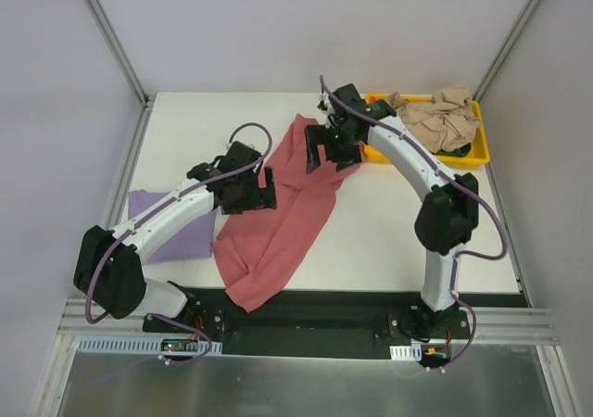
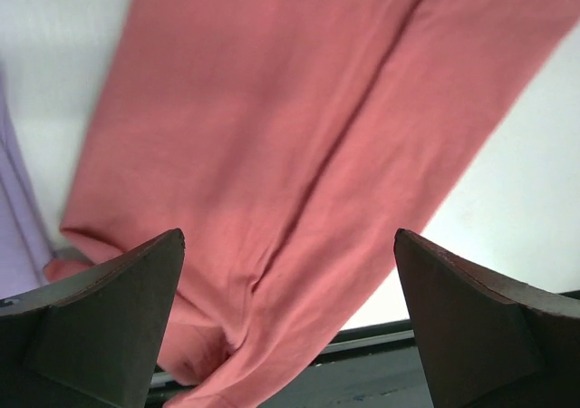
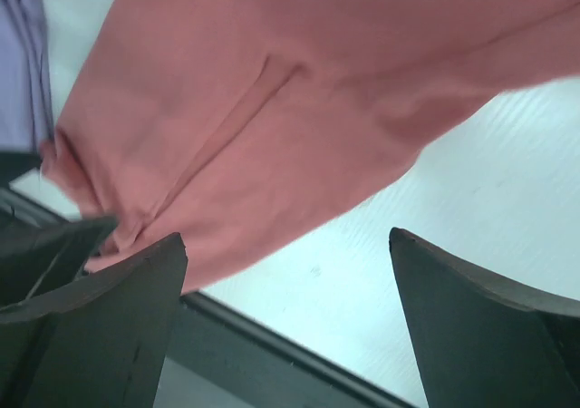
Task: Fold and stack the t-shirts
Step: Rotate the tshirt 90 degrees
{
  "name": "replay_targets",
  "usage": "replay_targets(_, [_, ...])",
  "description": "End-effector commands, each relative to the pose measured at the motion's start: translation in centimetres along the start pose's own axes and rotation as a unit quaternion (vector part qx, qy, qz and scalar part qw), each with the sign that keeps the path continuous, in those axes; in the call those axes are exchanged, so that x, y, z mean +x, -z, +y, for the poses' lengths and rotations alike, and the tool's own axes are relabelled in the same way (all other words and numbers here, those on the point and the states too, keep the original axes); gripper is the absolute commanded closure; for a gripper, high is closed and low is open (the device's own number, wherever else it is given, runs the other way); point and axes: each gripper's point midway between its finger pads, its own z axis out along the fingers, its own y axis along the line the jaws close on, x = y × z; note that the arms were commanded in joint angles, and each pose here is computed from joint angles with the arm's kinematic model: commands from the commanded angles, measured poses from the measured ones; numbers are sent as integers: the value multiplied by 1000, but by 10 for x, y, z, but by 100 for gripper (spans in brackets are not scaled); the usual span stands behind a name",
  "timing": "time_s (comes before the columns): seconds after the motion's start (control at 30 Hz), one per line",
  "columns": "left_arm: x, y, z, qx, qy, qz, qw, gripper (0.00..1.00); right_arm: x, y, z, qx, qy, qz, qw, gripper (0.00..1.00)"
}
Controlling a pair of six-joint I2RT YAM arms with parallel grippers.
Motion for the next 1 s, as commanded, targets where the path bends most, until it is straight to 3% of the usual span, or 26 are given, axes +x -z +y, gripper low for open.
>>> replay_targets(0.0, [32,-9,24,-18,11,40,999,1,51,-7,25,4,-7,24,1000,4])
replay_targets(0.13, [63,-14,35,-8,35,61,997,1,84,-35,43,14,19,68,997,4])
replay_targets(0.4, [89,-39,42,-6,47,97,994,1,74,-91,18,83,60,121,987,4])
replay_targets(0.5, [92,-47,38,-1,48,117,992,1,77,-104,5,94,46,169,980,4])
replay_targets(0.7, [91,-57,19,33,57,139,988,1,59,-111,-26,95,-12,198,976,4])
replay_targets(0.97, [94,-67,-34,110,52,186,975,1,-10,-113,-35,10,-53,117,992,4])
